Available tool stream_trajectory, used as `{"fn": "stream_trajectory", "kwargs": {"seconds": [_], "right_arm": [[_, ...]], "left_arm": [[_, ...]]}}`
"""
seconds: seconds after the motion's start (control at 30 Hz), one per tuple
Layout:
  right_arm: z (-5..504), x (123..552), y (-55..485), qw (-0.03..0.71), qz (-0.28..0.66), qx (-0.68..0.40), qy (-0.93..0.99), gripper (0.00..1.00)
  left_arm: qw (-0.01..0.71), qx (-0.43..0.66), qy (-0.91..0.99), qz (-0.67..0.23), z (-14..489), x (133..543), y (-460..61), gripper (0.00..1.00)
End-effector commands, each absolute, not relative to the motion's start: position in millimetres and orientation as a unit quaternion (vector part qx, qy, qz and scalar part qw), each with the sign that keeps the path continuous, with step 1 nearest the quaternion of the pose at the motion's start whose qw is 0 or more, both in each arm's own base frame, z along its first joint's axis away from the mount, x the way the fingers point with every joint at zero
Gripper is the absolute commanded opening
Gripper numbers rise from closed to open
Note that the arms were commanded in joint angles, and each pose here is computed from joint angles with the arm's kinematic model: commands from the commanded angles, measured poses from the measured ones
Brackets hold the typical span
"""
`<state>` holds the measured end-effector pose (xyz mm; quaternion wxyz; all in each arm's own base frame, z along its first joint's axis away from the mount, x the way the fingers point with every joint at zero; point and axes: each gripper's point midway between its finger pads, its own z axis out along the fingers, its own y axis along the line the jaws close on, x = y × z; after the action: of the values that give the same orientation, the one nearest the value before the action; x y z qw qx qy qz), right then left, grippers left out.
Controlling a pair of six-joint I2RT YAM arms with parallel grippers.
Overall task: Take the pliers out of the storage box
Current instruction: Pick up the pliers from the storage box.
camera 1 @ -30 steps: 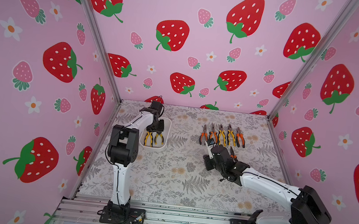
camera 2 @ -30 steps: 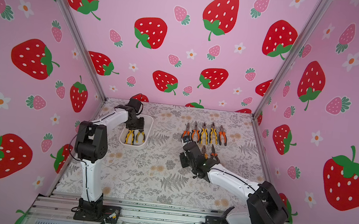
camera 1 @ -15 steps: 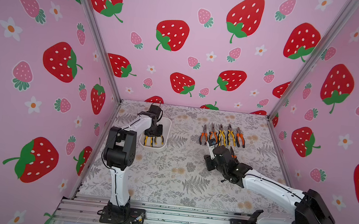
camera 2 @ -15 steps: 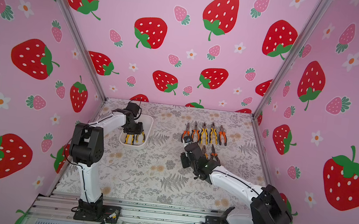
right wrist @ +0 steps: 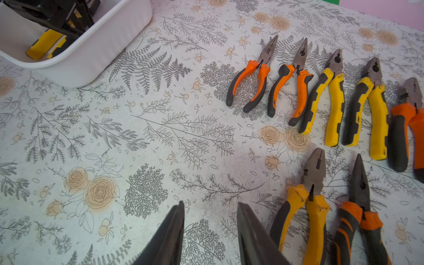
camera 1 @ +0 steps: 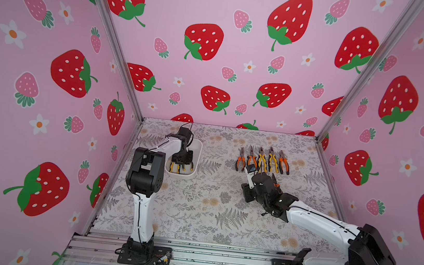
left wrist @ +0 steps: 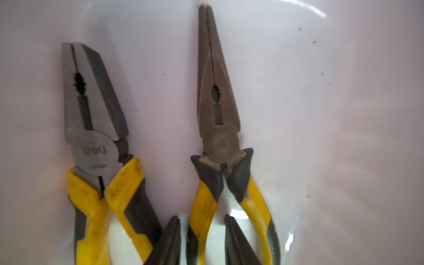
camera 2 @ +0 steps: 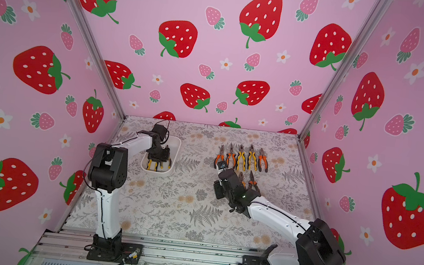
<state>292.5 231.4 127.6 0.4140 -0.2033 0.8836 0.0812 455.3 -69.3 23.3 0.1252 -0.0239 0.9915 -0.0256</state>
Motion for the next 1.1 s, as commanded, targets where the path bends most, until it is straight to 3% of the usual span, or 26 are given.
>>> {"fn": "stream_trajectory", "kwargs": {"seconds": [0.0, 0.7, 0.77, 0.9, 1.07], "right_arm": [[133, 293, 230, 0.423, 0.089, -0.198, 0.880, 0.43], [134, 293, 226, 0.425, 0.097, -0.189, 0.880, 0.43], [134, 293, 226, 0.426, 0.098, -0.190, 0.879, 0.43], [133, 293, 225, 0.425, 0.097, -0.188, 0.880, 0.43], [134, 293, 226, 0.424, 0.098, -0.189, 0.880, 0.43]], "left_arm": [[0.083, -0.024, 0.996, -0.001, 10, 440, -59, 0.35], [0.037, -0.039, 0.998, 0.036, -1, 405, -53, 0.29], [0.035, -0.040, 0.998, 0.035, -3, 405, -53, 0.24], [0.036, -0.043, 0.998, 0.031, -4, 406, -55, 0.02], [0.053, -0.052, 0.997, 0.033, 8, 408, -53, 0.00]]}}
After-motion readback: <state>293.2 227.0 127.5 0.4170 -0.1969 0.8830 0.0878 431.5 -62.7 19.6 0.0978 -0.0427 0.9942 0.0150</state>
